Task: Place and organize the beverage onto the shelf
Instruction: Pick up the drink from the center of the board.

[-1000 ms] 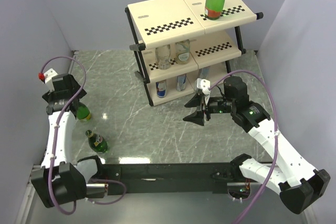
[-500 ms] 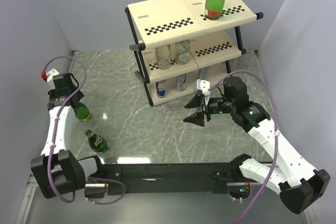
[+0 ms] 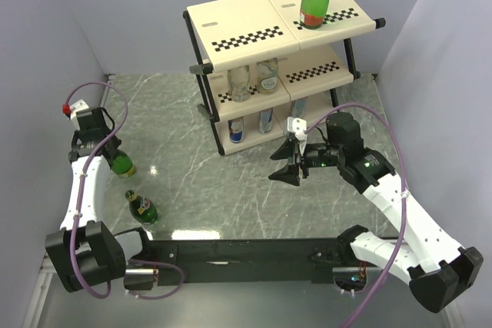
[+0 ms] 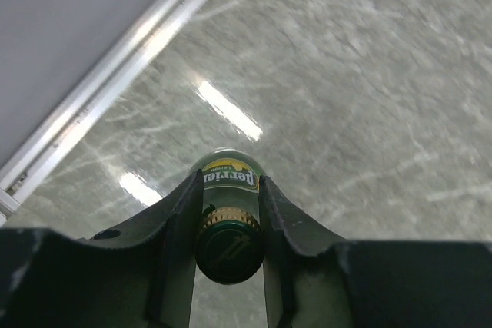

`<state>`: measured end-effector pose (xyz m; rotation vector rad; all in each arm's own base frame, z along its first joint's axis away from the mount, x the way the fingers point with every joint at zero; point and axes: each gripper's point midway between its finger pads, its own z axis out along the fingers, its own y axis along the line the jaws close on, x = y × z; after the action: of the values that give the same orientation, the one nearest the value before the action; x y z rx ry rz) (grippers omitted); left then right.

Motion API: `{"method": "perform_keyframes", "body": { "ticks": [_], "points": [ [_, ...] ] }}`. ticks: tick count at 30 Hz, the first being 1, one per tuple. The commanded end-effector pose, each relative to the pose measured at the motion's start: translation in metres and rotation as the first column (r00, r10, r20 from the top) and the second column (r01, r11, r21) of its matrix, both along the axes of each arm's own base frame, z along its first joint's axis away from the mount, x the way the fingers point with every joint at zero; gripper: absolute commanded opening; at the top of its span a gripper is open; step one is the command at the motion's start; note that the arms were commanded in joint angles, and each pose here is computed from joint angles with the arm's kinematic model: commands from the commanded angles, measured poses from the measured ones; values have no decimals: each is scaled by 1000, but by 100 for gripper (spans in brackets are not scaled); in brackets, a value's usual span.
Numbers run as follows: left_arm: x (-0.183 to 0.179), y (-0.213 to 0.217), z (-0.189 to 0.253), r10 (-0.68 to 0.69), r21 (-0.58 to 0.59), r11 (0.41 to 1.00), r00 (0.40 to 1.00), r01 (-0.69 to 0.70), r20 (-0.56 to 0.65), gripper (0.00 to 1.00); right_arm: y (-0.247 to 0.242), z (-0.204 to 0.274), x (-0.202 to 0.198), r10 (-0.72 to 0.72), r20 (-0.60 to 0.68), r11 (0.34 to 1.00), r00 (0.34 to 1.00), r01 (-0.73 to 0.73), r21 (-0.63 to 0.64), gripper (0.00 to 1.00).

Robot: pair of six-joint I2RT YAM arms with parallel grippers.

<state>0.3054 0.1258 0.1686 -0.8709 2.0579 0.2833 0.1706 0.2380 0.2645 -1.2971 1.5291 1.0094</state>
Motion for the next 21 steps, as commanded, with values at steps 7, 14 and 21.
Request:
{"method": "perform_keyframes", "body": {
  "ticks": [7, 14, 21],
  "points": [
    [14, -65, 103, -289, 32, 956, 915, 292, 283, 0, 4, -2, 1, 44, 32, 999, 999, -43, -5, 66],
    [0, -131, 117, -490, 6, 853, 796, 522, 356, 0, 7, -8, -1, 78, 84, 996, 993, -80, 23, 67],
    [-29, -193, 133, -630, -26, 714, 658, 700, 413, 0, 10, -26, -5, 100, 154, 992, 983, -110, 59, 76]
  ]
}}
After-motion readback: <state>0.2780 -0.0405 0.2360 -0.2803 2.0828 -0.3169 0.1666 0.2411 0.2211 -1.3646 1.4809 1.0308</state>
